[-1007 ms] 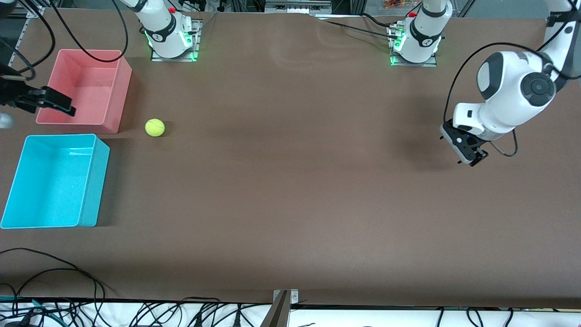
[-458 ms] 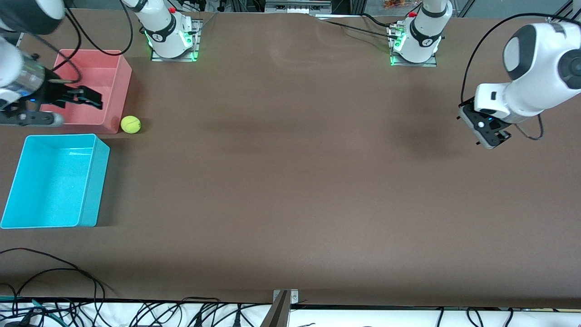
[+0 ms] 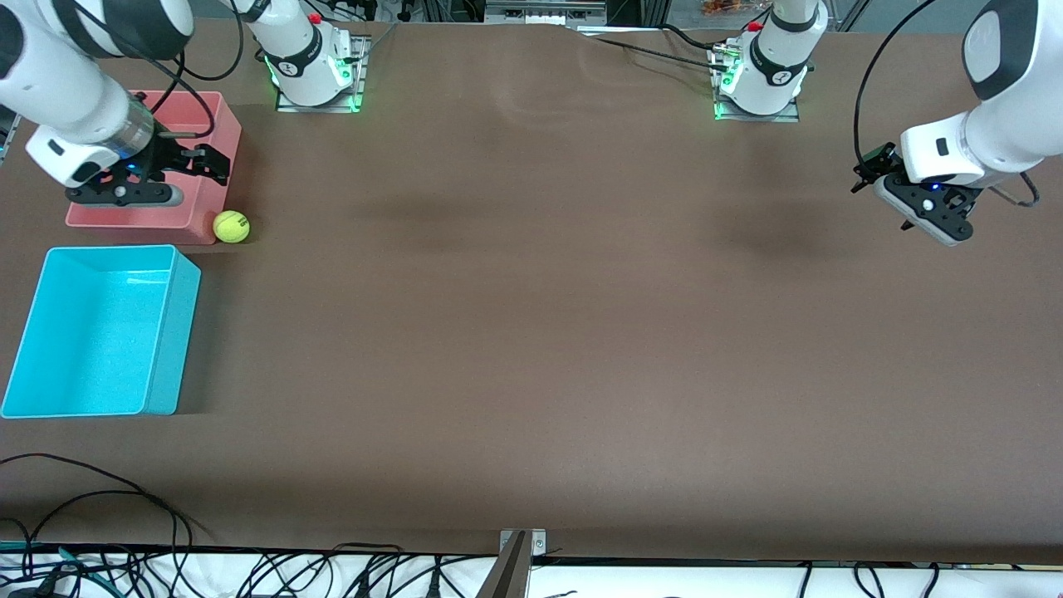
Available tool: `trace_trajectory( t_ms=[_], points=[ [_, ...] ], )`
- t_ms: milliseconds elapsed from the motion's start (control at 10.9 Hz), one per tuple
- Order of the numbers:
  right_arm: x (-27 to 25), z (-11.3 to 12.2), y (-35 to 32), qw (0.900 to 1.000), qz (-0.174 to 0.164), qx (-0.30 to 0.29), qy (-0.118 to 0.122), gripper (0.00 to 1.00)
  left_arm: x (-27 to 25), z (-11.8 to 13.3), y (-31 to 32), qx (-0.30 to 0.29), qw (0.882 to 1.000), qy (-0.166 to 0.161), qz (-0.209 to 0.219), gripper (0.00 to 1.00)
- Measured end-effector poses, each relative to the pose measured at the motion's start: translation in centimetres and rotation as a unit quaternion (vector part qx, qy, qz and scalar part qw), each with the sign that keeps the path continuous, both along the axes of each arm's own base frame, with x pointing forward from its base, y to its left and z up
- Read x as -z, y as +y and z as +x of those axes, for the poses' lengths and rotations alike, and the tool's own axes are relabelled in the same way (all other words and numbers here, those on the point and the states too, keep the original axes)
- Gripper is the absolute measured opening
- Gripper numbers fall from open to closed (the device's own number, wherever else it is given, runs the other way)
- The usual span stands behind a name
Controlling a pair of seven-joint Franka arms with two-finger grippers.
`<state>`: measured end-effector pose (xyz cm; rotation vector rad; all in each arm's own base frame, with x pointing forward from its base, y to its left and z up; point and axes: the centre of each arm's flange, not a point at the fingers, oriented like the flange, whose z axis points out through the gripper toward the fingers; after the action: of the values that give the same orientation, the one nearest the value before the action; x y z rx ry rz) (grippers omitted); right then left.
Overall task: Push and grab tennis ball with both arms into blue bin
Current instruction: 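Raise the left gripper away while the right gripper reaches the ball, then close the right gripper on the tennis ball and lift it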
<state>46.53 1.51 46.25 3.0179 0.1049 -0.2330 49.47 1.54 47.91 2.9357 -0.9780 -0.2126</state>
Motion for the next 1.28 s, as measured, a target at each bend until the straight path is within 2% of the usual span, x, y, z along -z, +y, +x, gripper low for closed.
trace_trajectory(
  t_ms=[183, 549, 641, 915, 1190, 1282],
  points=[
    [2.6, -0.6, -0.2, 1.0, -0.015, -0.01, 0.019, 1.0, -2.0, 0.0, -0.4, -0.05, 0.999, 0.002, 0.008, 1.0],
    [9.9, 0.8, 0.0, 0.996, -0.024, -0.025, 0.087, 1.0, -6.8, -0.3, -1.0, -0.129, 0.991, 0.018, 0.021, 1.0],
    [11.5, 1.2, 0.0, 0.995, -0.029, -0.03, 0.094, 1.0, -8.4, -0.5, -1.2, -0.14, 0.99, 0.021, 0.023, 1.0],
    [15.9, 2.5, -0.2, 0.992, -0.059, -0.064, 0.093, 1.0, -13.3, -1.6, -2.1, -0.169, 0.984, 0.033, 0.031, 1.0],
    [20.5, 1.5, -0.7, 0.988, -0.06, -0.064, 0.127, 0.96, -16.8, -2.6, -3.5, -0.189, 0.981, 0.037, 0.039, 1.0],
    [21.9, 0.8, -1.1, 0.988, -0.057, -0.063, 0.129, 0.95, -17.1, -2.7, -3.8, -0.196, 0.979, 0.037, 0.041, 1.0]
  ],
)
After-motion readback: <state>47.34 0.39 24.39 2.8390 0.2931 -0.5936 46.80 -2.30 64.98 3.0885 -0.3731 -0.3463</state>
